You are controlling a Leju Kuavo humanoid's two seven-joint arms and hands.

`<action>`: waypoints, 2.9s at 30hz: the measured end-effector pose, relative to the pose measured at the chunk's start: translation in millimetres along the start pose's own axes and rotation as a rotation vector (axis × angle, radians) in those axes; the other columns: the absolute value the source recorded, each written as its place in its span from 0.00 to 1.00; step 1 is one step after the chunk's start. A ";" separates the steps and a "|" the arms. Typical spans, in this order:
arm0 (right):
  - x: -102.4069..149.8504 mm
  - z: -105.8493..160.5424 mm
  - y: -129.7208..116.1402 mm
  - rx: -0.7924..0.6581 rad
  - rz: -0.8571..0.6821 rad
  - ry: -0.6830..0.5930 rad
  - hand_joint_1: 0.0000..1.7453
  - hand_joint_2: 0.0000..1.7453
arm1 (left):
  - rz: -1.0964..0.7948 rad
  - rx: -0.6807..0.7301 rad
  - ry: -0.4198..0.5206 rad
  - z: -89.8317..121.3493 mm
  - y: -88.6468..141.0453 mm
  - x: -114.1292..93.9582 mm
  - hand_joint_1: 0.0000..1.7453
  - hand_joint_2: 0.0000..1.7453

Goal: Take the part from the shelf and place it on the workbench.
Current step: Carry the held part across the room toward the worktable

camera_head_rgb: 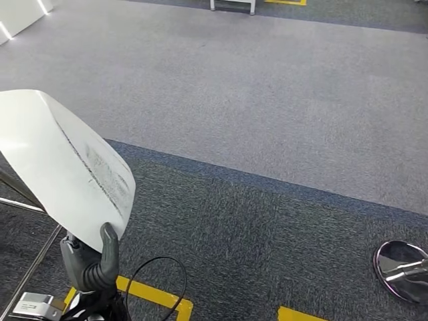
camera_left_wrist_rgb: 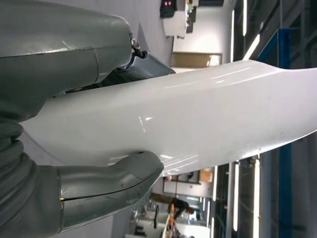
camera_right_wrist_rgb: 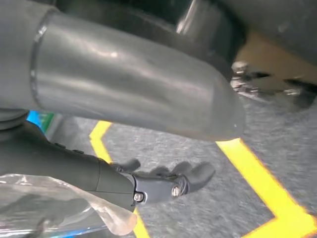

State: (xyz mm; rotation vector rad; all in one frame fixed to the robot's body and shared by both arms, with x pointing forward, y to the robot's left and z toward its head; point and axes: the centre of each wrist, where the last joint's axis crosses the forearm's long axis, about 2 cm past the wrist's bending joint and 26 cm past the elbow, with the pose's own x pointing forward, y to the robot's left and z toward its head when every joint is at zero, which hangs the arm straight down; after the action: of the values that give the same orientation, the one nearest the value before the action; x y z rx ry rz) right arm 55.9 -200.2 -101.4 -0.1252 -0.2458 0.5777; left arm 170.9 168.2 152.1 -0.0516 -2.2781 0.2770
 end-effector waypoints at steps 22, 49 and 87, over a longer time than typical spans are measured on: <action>3.1 -0.6 -2.8 -0.010 -0.005 -0.019 0.00 0.00 | 0.002 0.003 -0.012 -7.2 -3.5 -4.7 1.00 1.00; 3.0 -1.1 -4.6 -0.011 -0.005 -0.018 0.00 0.00 | 0.010 -0.014 0.003 -7.7 -5.8 -11.7 1.00 1.00; -0.3 -0.7 -3.1 -0.012 -0.010 -0.008 0.00 0.00 | -0.011 -0.013 0.021 -4.2 -5.5 -16.1 1.00 1.00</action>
State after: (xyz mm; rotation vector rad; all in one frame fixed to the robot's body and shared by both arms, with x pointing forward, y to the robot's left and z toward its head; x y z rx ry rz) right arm 57.5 -203.0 -101.5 -0.1335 -0.2582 0.5671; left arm 185.0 161.5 144.1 -0.0486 -2.2586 0.2551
